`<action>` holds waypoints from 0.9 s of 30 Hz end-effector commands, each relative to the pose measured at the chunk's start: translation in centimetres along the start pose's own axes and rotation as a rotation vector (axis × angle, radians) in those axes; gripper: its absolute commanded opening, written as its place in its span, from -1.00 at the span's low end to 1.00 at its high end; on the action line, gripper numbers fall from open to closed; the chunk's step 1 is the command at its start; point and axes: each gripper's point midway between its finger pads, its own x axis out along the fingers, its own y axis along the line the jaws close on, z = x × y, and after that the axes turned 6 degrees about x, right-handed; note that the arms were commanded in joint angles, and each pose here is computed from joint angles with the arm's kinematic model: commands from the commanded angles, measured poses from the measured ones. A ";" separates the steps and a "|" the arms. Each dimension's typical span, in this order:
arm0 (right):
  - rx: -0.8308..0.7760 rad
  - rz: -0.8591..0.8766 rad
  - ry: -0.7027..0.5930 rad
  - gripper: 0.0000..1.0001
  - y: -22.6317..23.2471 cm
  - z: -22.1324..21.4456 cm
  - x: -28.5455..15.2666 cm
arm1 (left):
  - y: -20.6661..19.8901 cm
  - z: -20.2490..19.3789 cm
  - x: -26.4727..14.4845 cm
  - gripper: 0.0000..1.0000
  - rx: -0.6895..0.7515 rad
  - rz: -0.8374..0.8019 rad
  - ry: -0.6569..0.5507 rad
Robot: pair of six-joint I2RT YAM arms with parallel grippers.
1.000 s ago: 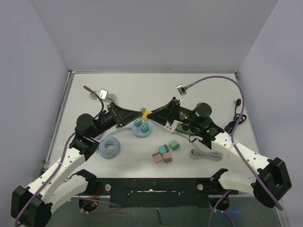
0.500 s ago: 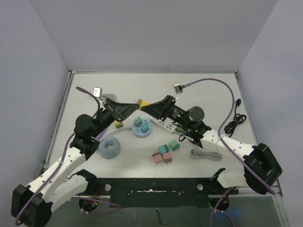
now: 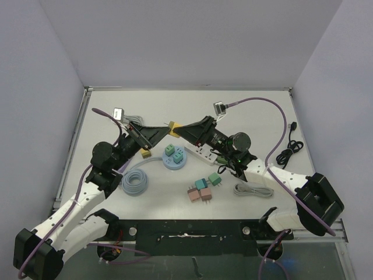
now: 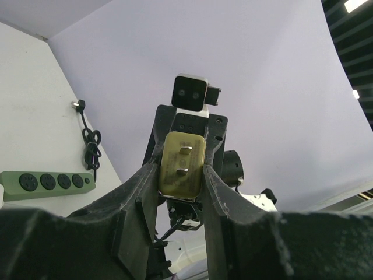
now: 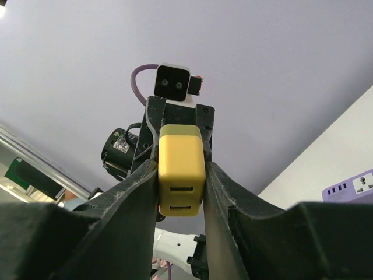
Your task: Insert the plug
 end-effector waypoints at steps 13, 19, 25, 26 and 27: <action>-0.489 -0.697 0.446 -0.76 -8.7 2.9 -10.8 | 10.4 1.1 -5.7 0.36 0.430 0.546 0.023; -0.637 -1.032 0.671 -0.78 -11.7 5.5 -17.1 | 12.6 0.1 -8.1 0.37 0.544 0.641 0.131; -0.688 -1.147 0.875 -0.82 -13.9 6.2 -21.1 | 12.6 -0.8 -8.8 0.36 0.596 0.630 0.214; -0.710 -1.158 0.896 -0.84 -14.3 6.5 -21.6 | 12.7 -1.0 -8.8 0.37 0.600 0.623 0.225; -0.727 -1.161 0.925 -0.85 -14.7 6.7 -22.2 | 12.6 -1.1 -8.8 0.37 0.606 0.615 0.229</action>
